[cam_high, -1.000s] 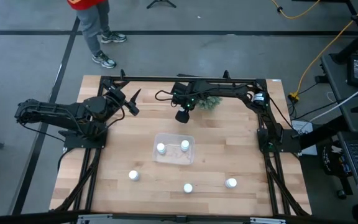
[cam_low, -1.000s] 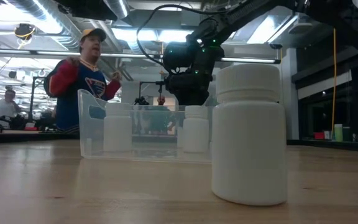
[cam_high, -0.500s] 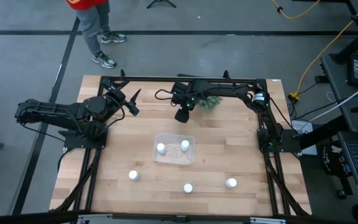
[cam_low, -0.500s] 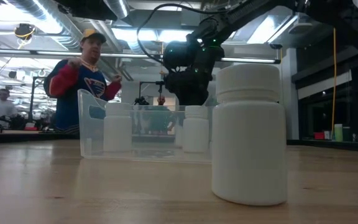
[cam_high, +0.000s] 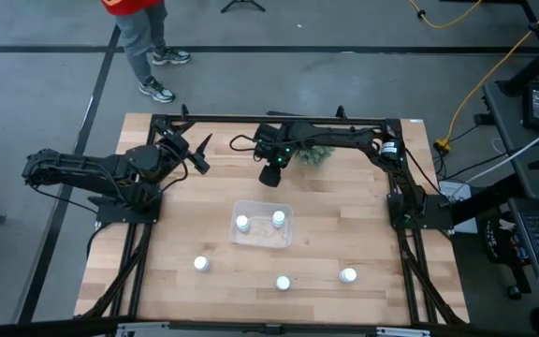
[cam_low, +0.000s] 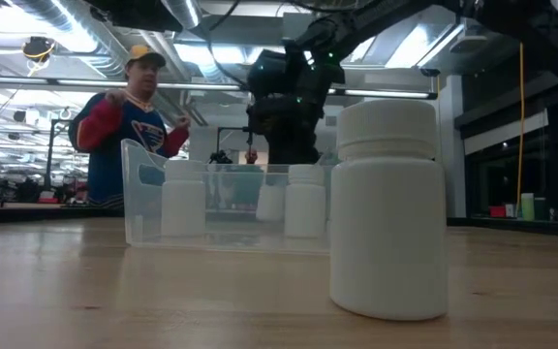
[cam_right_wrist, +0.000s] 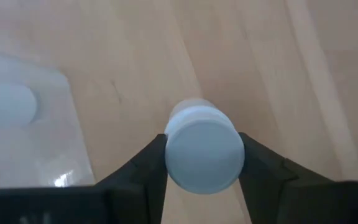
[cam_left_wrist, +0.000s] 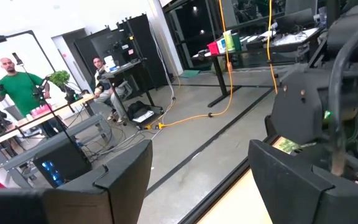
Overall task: Pick and place pill bottles into a basket
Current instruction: Put the white medicine bottle into the transparent bin
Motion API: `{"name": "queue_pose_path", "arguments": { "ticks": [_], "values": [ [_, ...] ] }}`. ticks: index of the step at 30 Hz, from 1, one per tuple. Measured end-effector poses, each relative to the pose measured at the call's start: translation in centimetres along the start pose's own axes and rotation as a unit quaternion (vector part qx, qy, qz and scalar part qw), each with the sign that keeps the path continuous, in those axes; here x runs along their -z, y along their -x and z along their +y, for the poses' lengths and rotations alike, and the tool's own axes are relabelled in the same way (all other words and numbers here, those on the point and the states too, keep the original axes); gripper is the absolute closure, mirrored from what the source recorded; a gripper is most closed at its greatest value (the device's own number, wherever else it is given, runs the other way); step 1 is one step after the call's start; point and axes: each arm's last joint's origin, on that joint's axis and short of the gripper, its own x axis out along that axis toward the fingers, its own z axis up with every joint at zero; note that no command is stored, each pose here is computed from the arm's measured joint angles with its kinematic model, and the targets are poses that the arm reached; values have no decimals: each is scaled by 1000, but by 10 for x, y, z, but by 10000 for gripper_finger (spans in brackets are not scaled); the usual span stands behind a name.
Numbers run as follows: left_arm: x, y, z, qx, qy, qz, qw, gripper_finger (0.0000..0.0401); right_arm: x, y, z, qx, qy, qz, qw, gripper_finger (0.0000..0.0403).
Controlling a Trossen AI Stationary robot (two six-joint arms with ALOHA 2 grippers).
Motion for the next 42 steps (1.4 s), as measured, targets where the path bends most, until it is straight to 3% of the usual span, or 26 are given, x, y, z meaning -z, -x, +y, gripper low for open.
{"name": "queue_pose_path", "arguments": {
  "ticks": [11, 23, 36, 42],
  "values": [
    [0, 0, 0, -1, 0, 0, 1000, 140, -18, 44, 29, 22, 55, -11, 998, 248],
    [0, 0, 0, -2, -28, 1, 1000, 140, -19, 87, 78, 46, 85, -10, 995, 248],
    [0, 0, -1, 19, -37, -4, 999, 140, -3, 87, 136, 25, 56, -5, 998, 248],
    [0, 0, -1, 24, -37, -5, 999, 140, 5, 84, 156, 32, 69, -6, 997, 248]
  ]
}}
